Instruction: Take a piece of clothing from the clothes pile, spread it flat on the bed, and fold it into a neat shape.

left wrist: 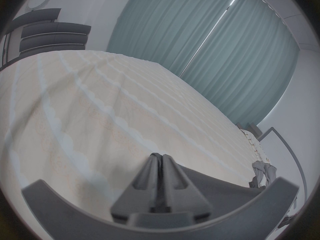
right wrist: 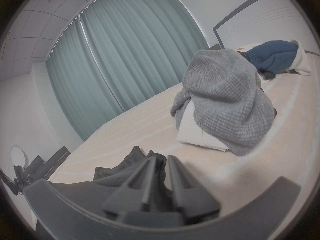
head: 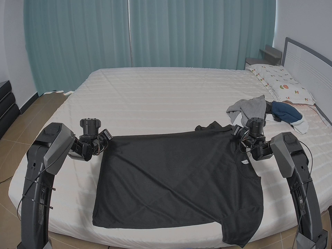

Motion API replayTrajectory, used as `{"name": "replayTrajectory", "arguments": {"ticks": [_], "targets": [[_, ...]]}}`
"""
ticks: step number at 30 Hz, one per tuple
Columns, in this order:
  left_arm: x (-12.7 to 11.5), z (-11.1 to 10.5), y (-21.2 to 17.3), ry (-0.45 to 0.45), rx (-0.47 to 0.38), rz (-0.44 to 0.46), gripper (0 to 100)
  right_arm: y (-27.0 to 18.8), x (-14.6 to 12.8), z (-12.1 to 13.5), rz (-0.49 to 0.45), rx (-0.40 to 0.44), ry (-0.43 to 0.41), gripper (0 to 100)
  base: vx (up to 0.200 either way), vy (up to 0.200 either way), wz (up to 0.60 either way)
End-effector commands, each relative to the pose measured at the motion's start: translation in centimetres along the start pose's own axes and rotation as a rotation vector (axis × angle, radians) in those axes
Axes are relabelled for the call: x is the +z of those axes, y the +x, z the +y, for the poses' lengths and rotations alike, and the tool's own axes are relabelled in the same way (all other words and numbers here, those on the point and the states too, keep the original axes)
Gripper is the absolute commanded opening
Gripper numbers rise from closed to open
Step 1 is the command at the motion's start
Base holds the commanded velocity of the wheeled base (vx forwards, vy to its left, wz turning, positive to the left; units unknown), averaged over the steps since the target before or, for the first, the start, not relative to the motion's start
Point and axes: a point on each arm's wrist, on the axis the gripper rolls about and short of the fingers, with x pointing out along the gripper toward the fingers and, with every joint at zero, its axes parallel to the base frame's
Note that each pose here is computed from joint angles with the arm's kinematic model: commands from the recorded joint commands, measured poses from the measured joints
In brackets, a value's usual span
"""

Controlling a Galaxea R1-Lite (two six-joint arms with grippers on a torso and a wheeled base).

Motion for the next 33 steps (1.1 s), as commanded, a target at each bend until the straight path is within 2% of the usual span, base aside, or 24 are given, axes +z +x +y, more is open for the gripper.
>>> {"name": "replayTrajectory", "arguments": {"ticks": [1,4,5,7,8,11,15,17,20,24,30,32,33], "targets": [[-0.1,0.1,0.0,-0.001,0.004,0.003,100,0.0,-0.3,0.0,0.004,-0.002,0.002,100,0.000,0.000,0.00],[0.2,0.2,-0.2,-0.006,0.010,0.000,100,-0.2,1.3,0.2,-0.034,-0.017,0.005,100,0.000,0.000,0.00],[0.7,0.1,-0.7,-0.008,0.011,-0.006,100,-0.5,3.0,0.7,-0.071,-0.021,0.006,100,0.000,0.000,0.00],[1.2,0.1,-1.1,-0.010,0.012,-0.011,100,-0.9,3.5,0.7,-0.069,-0.028,0.013,100,0.000,0.000,0.00],[2.5,0.0,-2.4,-0.022,0.017,-0.022,100,-2.3,5.0,1.3,-0.063,-0.036,0.047,100,0.000,0.000,0.00],[3.9,-0.3,-5.1,-0.028,0.019,-0.021,100,-5.4,6.5,2.4,-0.032,-0.026,0.082,100,0.000,0.000,0.00],[4.8,-0.6,-8.5,-0.030,0.020,-0.006,100,-9.2,7.4,3.4,0.003,-0.003,0.086,100,0.000,0.000,0.00],[5.0,-0.6,-11.8,-0.033,0.005,0.036,100,-12.9,7.6,3.9,0.060,-0.003,0.097,100,0.000,0.000,0.00],[4.5,-0.4,-14.5,-0.042,-0.009,0.089,100,-15.9,7.5,4.5,0.113,-0.001,0.134,100,0.000,0.000,0.00],[2.4,0.4,-19.8,-0.089,-0.017,0.190,100,-21.9,6.7,6.3,0.204,0.002,0.222,100,0.000,0.000,0.00],[0.2,1.4,-24.6,-0.147,0.004,0.244,100,-27.9,4.9,6.8,0.298,-0.033,0.289,100,0.000,0.000,0.00],[-0.2,1.6,-25.2,-0.155,0.010,0.252,100,-28.6,4.7,6.9,0.309,-0.036,0.304,100,0.000,0.000,0.00],[-1.2,2.0,-26.5,-0.160,0.020,0.284,100,-29.9,4.1,7.0,0.338,-0.047,0.327,100,-0.200,0.000,0.00]]}}
